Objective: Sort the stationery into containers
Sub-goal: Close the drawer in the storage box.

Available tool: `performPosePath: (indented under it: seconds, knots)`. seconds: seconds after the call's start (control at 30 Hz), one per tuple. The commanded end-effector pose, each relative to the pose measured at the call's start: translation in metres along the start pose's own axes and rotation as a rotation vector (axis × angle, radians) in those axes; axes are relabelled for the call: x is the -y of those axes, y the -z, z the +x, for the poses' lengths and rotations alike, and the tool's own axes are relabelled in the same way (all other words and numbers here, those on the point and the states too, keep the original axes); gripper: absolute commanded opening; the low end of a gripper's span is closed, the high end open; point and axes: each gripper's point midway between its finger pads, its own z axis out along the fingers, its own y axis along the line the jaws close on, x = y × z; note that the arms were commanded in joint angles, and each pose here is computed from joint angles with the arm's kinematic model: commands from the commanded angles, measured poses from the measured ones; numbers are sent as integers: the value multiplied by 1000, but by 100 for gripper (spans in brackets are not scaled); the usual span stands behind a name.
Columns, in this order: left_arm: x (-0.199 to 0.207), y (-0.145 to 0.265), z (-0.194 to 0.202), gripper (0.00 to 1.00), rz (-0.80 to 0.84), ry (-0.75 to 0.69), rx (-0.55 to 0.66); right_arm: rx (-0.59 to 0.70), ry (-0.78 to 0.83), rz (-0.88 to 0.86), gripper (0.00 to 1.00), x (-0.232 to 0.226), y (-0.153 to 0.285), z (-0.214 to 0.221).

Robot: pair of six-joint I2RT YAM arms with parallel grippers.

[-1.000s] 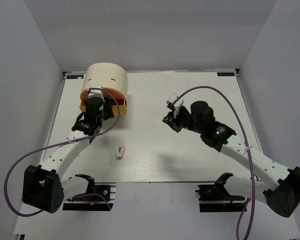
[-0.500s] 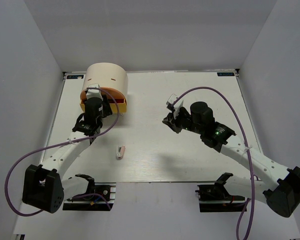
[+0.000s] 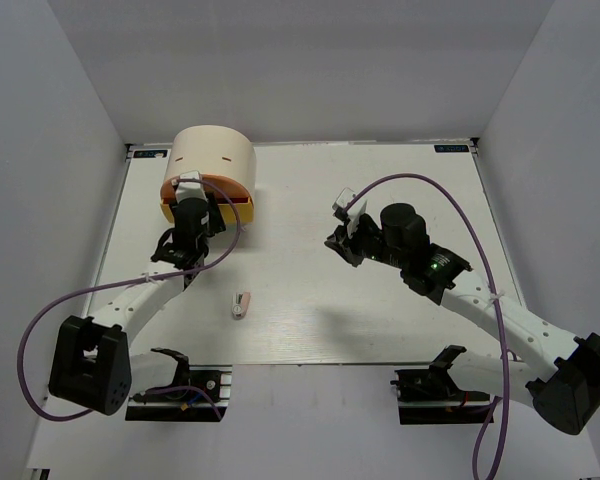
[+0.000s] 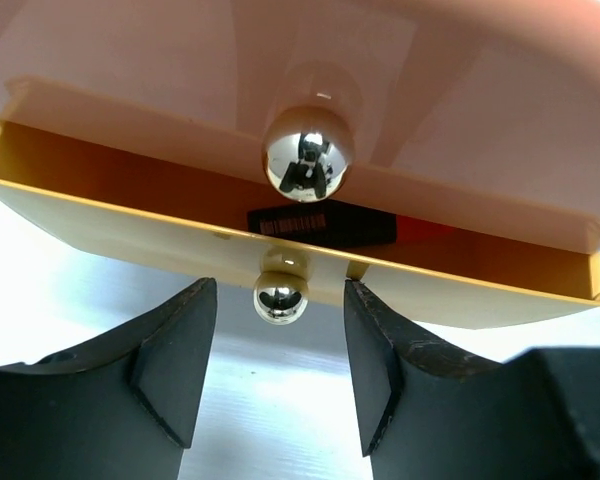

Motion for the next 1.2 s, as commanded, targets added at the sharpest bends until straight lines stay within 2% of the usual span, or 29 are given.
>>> performPosePath:
  seconds: [0.0, 0.23, 0.6, 1.17]
  knots:
    - [-2, -2, -9, 63, -7, 29, 54, 55, 4, -2, 19, 0, 0, -14]
    - [-2, -3, -4, 63, 1, 50, 79, 51, 6, -9, 19, -1, -1, -12]
    - [3, -7, -17, 63, 16, 76, 133, 39, 7, -14, 19, -1, -3, -9]
    - [7, -15, -16, 62, 22, 86, 154, 19, 9, -21, 21, -2, -8, -3]
